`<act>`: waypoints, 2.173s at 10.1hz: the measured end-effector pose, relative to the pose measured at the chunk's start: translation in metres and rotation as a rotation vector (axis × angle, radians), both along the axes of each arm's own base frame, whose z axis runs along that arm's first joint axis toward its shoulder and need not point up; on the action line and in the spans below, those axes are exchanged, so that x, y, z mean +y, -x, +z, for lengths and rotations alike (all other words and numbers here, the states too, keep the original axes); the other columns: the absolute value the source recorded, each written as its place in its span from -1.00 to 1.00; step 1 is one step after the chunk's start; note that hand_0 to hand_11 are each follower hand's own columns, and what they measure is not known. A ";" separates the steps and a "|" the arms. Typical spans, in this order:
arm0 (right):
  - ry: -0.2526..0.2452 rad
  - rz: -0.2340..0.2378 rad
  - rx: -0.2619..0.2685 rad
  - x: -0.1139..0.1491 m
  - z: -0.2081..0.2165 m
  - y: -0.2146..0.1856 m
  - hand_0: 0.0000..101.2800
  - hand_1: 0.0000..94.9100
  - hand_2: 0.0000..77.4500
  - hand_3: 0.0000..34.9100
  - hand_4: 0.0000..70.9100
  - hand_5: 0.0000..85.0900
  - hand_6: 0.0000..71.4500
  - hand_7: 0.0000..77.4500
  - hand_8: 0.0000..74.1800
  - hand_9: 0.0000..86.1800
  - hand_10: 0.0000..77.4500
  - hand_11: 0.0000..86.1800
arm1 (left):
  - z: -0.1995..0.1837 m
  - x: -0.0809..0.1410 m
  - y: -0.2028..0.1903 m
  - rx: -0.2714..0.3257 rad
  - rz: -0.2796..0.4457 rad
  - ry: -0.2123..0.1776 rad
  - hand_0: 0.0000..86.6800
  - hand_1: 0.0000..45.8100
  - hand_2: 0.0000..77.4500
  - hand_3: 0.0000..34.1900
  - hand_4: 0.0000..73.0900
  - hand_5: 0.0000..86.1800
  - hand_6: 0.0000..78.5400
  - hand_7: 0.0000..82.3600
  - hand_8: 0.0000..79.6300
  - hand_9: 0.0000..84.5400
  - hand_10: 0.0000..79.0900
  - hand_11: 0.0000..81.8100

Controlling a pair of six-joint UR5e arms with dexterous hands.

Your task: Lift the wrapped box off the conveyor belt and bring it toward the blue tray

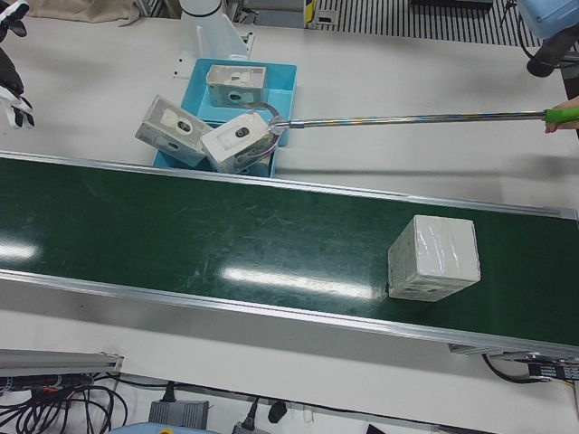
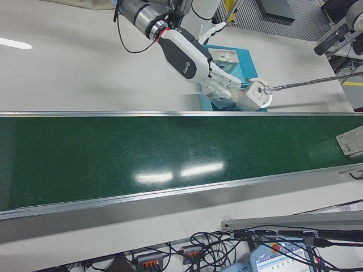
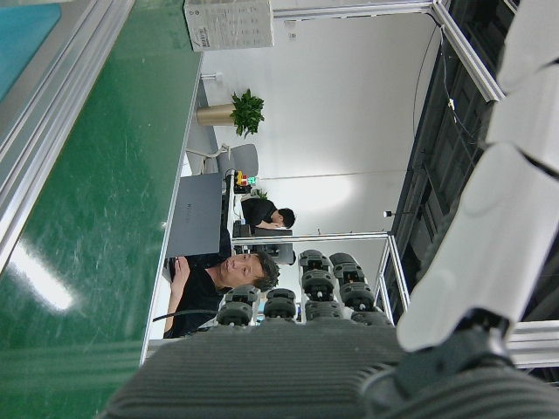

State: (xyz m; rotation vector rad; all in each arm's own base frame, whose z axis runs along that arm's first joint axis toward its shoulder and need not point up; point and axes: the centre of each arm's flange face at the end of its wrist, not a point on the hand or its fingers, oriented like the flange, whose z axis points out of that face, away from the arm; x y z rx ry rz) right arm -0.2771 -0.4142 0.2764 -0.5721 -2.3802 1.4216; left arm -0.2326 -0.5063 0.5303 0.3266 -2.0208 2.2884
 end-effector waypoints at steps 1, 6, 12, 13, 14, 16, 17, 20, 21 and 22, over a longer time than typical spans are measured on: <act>0.000 0.000 0.000 0.000 0.000 0.000 -0.20 -0.84 -0.70 -1.00 -0.77 -0.77 -0.77 -0.87 -0.87 -0.91 -0.86 -0.80 | 0.000 0.000 0.000 0.000 0.000 0.000 -1.00 -1.00 -0.99 -1.00 -1.00 -0.97 -1.00 -1.00 -1.00 -1.00 -1.00 -1.00; -0.001 0.005 -0.002 -0.001 -0.001 -0.004 -0.20 -0.86 -0.75 -1.00 -0.80 -0.83 -0.82 -0.99 -0.88 -0.95 -0.87 -0.82 | 0.000 0.000 0.000 0.000 0.000 0.000 -1.00 -1.00 -0.99 -1.00 -1.00 -0.97 -1.00 -1.00 -1.00 -1.00 -1.00 -1.00; 0.004 0.010 0.001 -0.004 0.000 0.000 -0.21 -0.86 -0.73 -1.00 -0.78 -0.77 -0.77 -0.85 -0.87 -0.94 -0.87 -0.82 | 0.000 0.000 0.000 0.000 0.000 0.000 -1.00 -1.00 -0.99 -1.00 -1.00 -0.97 -1.00 -1.00 -1.00 -1.00 -1.00 -1.00; 0.004 0.010 0.001 -0.004 0.000 0.000 -0.21 -0.86 -0.73 -1.00 -0.78 -0.77 -0.77 -0.85 -0.87 -0.94 -0.87 -0.82 | 0.000 0.000 0.000 0.000 0.000 0.000 -1.00 -1.00 -0.99 -1.00 -1.00 -0.97 -1.00 -1.00 -1.00 -1.00 -1.00 -1.00; 0.004 0.009 0.001 -0.004 0.000 0.000 -0.21 -0.86 -0.73 -1.00 -0.75 -0.73 -0.76 -0.85 -0.88 -0.95 -0.87 -0.82 | 0.000 0.000 0.000 0.000 0.000 0.000 -1.00 -1.00 -0.99 -1.00 -1.00 -0.97 -1.00 -1.00 -1.00 -1.00 -1.00 -1.00; 0.004 0.008 0.000 -0.004 0.000 0.000 -0.21 -0.86 -0.70 -1.00 -0.75 -0.80 -0.76 -0.89 -0.87 -0.94 -0.87 -0.82 | 0.000 0.000 0.000 0.000 0.000 0.000 -1.00 -1.00 -0.99 -1.00 -1.00 -0.97 -1.00 -1.00 -1.00 -1.00 -1.00 -1.00; 0.004 0.008 -0.001 -0.004 0.000 0.000 -0.21 -0.86 -0.70 -1.00 -0.75 -0.77 -0.76 -0.89 -0.87 -0.95 -0.87 -0.82 | 0.000 0.000 0.000 0.000 0.000 0.000 -1.00 -1.00 -0.99 -1.00 -1.00 -0.97 -1.00 -1.00 -1.00 -1.00 -0.99 -1.00; 0.001 0.007 -0.005 -0.004 -0.001 0.000 -0.21 -0.86 -0.70 -1.00 -0.77 -0.78 -0.79 -0.93 -0.85 -0.94 -0.87 -0.81 | 0.000 0.000 0.000 0.000 0.000 0.000 -1.00 -1.00 -0.99 -1.00 -1.00 -0.97 -1.00 -1.00 -1.00 -1.00 -1.00 -1.00; -0.001 0.008 -0.005 -0.004 -0.002 0.000 -0.21 -0.86 -0.70 -1.00 -0.77 -0.78 -0.79 -0.93 -0.85 -0.94 -0.87 -0.81 | 0.000 0.000 0.000 0.000 0.000 0.000 -1.00 -1.00 -0.99 -1.00 -1.00 -0.97 -1.00 -1.00 -1.00 -1.00 -0.99 -1.00; -0.005 0.014 -0.005 -0.005 -0.004 -0.001 -0.21 -0.86 -0.70 -1.00 -0.77 -0.78 -0.79 -0.93 -0.85 -0.94 -0.87 -0.81 | 0.000 0.000 0.000 0.000 0.000 0.000 -1.00 -1.00 -0.99 -1.00 -1.00 -0.97 -1.00 -1.00 -1.00 -1.00 -0.99 -1.00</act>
